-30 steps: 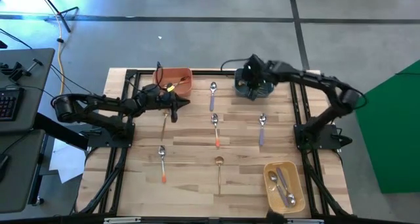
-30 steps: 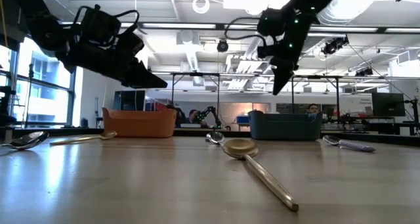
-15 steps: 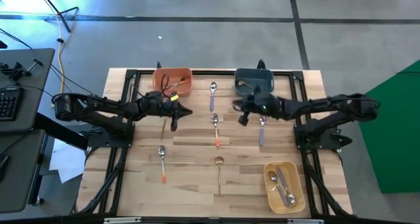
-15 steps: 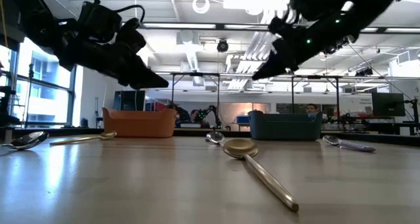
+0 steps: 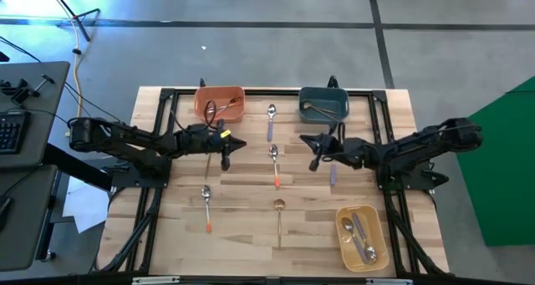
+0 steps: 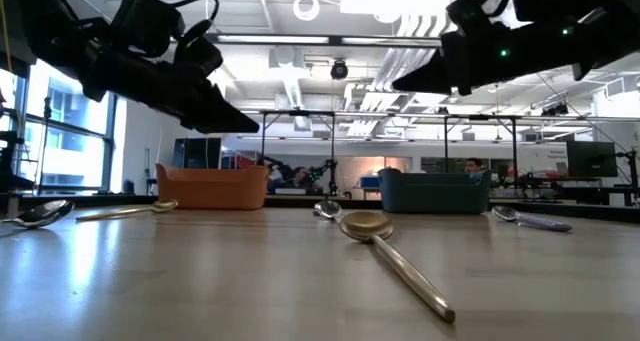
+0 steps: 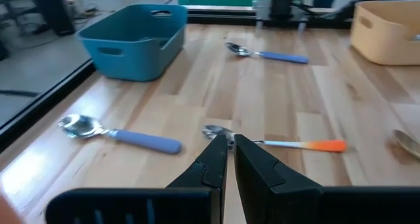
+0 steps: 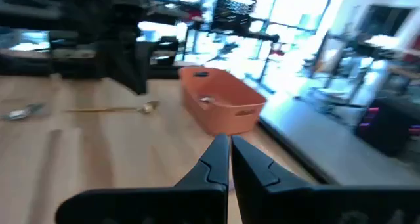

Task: Sort silverware by color (type)
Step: Put the violet spoon into the yellow bin

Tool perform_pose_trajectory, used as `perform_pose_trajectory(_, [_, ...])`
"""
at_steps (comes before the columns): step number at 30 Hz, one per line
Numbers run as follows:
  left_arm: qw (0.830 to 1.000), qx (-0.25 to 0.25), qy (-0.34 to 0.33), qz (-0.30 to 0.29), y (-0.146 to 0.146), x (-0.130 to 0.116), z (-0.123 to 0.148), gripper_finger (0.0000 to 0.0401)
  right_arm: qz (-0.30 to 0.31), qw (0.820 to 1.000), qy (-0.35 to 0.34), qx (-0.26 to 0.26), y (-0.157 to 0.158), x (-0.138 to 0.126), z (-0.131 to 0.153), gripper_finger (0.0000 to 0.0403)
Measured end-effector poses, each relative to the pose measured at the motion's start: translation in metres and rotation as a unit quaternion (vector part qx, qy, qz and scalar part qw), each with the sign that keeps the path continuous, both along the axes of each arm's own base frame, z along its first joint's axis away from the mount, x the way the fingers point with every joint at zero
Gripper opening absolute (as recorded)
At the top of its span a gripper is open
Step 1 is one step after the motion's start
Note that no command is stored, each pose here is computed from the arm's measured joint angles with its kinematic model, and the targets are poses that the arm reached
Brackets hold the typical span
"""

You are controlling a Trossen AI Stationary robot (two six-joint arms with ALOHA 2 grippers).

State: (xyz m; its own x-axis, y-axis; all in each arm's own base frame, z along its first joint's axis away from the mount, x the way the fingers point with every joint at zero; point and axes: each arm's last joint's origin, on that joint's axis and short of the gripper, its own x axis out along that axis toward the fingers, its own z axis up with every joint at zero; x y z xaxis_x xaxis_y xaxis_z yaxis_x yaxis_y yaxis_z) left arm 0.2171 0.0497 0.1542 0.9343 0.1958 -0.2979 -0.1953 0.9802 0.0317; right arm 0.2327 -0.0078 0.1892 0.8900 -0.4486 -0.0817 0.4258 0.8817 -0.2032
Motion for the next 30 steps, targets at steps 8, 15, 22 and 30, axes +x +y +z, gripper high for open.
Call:
perform_pose_trajectory(8, [0.999,0.01,-0.013,0.028,-0.002,0.007,0.009,0.0019,-0.045,0.999,0.001,-0.015,0.001,-0.002,0.001,0.0])
perform_pose_trajectory(15, [0.999,0.016,-0.034,0.017,-0.005,0.02,0.023,0.0019,-0.006,0.999,0.036,-0.022,0.01,-0.002,-0.005,0.0])
perform_pose_trajectory(22, [0.999,0.017,-0.009,0.044,0.002,0.045,0.019,0.0019,-0.032,0.998,0.042,-0.027,0.018,-0.003,-0.006,0.0])
perform_pose_trajectory(30, [0.998,0.009,0.047,0.044,0.009,0.079,-0.01,0.0019,-0.061,0.993,0.097,0.016,0.016,-0.008,-0.022,0.0])
